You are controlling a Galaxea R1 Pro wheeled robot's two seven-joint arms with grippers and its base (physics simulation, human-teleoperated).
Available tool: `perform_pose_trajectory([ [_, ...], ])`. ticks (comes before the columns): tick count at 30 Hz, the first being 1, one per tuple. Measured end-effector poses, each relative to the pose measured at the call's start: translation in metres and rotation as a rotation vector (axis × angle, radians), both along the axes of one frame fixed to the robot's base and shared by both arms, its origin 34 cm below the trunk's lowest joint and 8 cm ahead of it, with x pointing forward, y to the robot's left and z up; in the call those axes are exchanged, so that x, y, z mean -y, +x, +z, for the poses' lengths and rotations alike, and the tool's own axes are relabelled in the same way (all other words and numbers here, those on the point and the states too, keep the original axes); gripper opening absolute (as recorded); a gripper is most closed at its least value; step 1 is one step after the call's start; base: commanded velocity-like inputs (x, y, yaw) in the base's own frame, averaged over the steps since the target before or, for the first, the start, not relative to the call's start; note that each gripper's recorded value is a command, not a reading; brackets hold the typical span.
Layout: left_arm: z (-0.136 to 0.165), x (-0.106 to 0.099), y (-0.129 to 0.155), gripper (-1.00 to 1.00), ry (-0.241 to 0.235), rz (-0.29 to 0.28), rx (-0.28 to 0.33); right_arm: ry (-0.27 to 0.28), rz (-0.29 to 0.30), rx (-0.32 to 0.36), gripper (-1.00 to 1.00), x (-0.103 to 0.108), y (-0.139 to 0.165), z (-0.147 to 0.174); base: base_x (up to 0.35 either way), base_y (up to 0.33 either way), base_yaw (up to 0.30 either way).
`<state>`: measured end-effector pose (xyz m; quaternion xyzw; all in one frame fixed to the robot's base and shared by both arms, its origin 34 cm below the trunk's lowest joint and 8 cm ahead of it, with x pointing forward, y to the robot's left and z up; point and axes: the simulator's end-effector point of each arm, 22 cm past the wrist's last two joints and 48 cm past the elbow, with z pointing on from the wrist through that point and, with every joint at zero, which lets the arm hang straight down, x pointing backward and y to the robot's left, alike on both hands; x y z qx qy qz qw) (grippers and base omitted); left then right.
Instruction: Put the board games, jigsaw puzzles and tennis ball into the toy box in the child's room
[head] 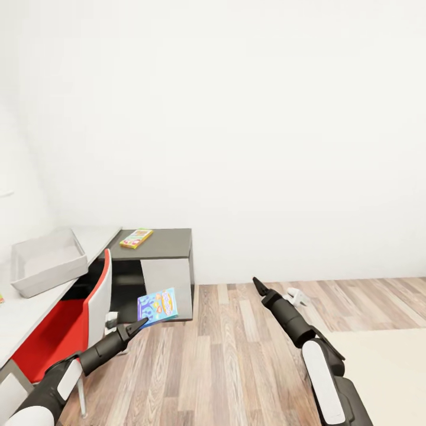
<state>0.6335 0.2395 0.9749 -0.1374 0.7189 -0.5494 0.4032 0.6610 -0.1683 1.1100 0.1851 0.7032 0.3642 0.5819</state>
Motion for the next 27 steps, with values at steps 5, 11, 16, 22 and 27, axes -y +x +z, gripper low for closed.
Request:
perform_pose_trajectory([
  [5, -0.003, 0.000, 0.000, -1.00, 0.001, 0.000, -0.006, -0.002, 0.001, -0.006, 1.00, 0.001, 0.000, -0.003, 0.000, 0.000, 0.027],
  [11, -0.008, 0.000, 0.000, -1.00, 0.002, 0.000, -0.016, -0.003, 0.001, -0.015, 1.00, 0.001, 0.001, -0.008, 0.000, 0.000, 0.003],
  [16, -0.012, 0.001, -0.001, -1.00, 0.001, -0.001, -0.024, -0.004, 0.000, -0.023, 1.00, 0.001, 0.002, -0.013, 0.000, 0.000, 0.000],
  [22, -0.018, 0.001, -0.001, -1.00, 0.000, -0.001, -0.035, -0.003, 0.000, -0.031, 1.00, 0.001, 0.003, -0.018, 0.000, 0.000, 0.000],
  [27, -0.020, 0.001, -0.001, -1.00, -0.001, -0.001, -0.039, -0.003, 0.001, -0.034, 1.00, 0.000, 0.004, -0.020, 0.000, 0.000, 0.000],
])
